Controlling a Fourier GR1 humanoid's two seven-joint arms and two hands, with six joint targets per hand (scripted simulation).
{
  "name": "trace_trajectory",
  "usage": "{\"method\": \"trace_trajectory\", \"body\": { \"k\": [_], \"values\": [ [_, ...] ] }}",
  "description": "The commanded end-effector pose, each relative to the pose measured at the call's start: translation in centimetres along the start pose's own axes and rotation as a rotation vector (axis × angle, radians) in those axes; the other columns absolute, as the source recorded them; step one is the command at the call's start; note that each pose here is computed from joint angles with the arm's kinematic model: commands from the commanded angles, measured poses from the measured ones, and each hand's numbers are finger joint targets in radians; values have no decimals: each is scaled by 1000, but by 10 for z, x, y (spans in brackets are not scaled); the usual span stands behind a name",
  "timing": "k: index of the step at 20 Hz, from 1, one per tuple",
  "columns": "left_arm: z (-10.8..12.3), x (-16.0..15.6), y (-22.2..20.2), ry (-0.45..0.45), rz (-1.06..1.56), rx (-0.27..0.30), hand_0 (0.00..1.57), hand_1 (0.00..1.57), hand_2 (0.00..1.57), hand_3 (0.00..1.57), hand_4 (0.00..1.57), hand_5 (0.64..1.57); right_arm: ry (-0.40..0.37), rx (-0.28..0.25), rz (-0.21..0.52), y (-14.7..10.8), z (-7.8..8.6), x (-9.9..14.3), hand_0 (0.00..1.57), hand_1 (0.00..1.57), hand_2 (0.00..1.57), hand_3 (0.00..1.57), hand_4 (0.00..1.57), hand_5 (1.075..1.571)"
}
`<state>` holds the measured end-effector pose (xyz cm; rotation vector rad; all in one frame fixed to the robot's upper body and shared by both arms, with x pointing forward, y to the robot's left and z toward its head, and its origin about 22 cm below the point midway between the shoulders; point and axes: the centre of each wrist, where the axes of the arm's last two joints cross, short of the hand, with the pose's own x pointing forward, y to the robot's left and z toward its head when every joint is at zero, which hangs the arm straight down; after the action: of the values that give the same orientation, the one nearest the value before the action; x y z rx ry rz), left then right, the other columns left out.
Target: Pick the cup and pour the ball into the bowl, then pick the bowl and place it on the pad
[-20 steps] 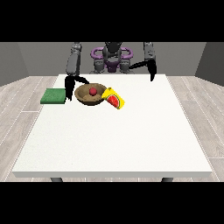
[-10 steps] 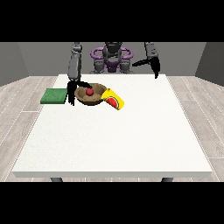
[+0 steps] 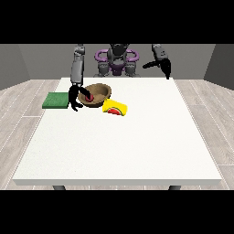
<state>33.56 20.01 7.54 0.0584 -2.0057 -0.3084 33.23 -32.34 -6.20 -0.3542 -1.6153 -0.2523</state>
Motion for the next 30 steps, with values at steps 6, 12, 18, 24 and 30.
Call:
{"method": "trace_trajectory", "body": {
  "k": [6, 12, 18, 24, 30],
  "values": [
    [-2, -11, -10, 50, 23, -7, 0, 0, 0, 0, 898, 1466, 241, -115, 414, -8, 1, -5, 1571, 1571, 1571, 1256, 898, 1566],
    [74, -80, 28, 304, 37, 96, 0, 0, 0, 0, 989, 1419, 426, -23, 478, 24, -18, 25, 1571, 1571, 1571, 966, 821, 1564],
    [76, -81, 62, 380, 17, 177, 0, 0, 0, 0, 1003, 1407, 458, 40, 451, 40, -30, 54, 1571, 1571, 1571, 744, 808, 1567],
    [94, -90, 67, 355, 18, 184, 0, 0, 0, 0, 1024, 1431, 410, 6, 386, 9, -36, 71, 1571, 1571, 1571, 750, 787, 1570],
    [45, -49, 93, 184, 45, 142, 0, 0, 0, 0, 1254, 1503, 323, -90, 422, -85, -48, 78, 1571, 1571, 1571, 217, 878, 1570]
  ]
}}
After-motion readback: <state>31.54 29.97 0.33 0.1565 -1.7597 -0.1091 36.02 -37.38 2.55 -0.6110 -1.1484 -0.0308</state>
